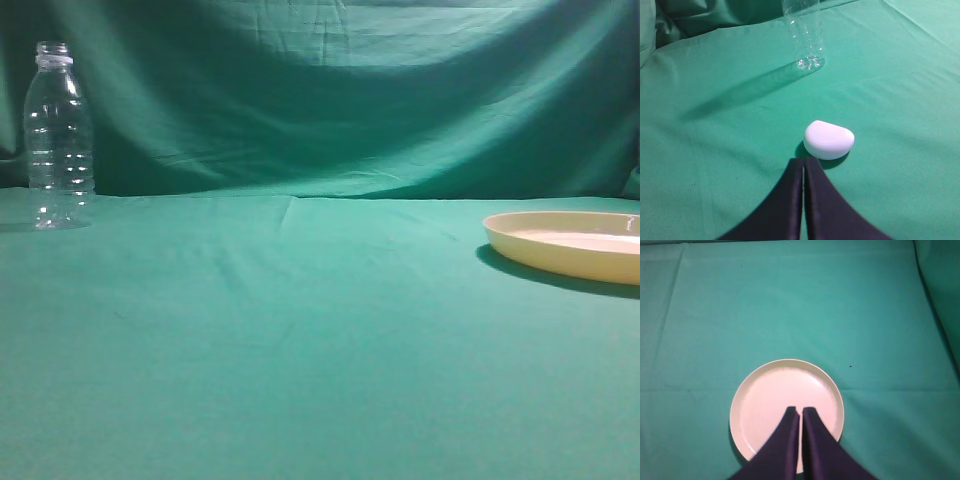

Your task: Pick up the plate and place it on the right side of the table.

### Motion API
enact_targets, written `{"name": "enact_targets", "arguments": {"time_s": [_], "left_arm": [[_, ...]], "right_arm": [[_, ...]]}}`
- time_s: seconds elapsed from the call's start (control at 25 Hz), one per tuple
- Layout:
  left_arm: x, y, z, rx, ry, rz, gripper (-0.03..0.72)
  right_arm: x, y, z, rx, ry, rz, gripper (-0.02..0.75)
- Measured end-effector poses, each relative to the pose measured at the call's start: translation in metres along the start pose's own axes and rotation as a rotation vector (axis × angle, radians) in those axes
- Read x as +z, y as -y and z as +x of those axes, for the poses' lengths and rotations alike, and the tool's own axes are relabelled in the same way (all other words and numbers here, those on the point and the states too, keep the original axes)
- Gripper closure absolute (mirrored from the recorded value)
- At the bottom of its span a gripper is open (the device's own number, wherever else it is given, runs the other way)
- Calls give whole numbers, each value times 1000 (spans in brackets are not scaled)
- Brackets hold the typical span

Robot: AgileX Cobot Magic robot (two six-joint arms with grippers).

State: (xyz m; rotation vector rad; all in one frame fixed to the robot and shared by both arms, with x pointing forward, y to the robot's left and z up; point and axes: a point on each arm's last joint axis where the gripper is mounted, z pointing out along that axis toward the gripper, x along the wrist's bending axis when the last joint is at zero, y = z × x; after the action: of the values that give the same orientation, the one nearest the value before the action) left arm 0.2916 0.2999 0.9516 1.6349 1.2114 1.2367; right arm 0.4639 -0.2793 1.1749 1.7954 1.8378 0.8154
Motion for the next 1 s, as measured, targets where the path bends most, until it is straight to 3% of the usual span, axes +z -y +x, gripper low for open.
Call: {"name": "enact_targets", "arguments": {"time_s": [0.6, 1.0], "left_arm": [[0, 0, 0, 0, 0, 0, 688], [0, 0, 0, 0, 0, 0, 688]], "right_arm": [[-99, 129, -1, -30, -21, -318, 738], [-125, 159, -1, -38, -29, -406, 738]]}}
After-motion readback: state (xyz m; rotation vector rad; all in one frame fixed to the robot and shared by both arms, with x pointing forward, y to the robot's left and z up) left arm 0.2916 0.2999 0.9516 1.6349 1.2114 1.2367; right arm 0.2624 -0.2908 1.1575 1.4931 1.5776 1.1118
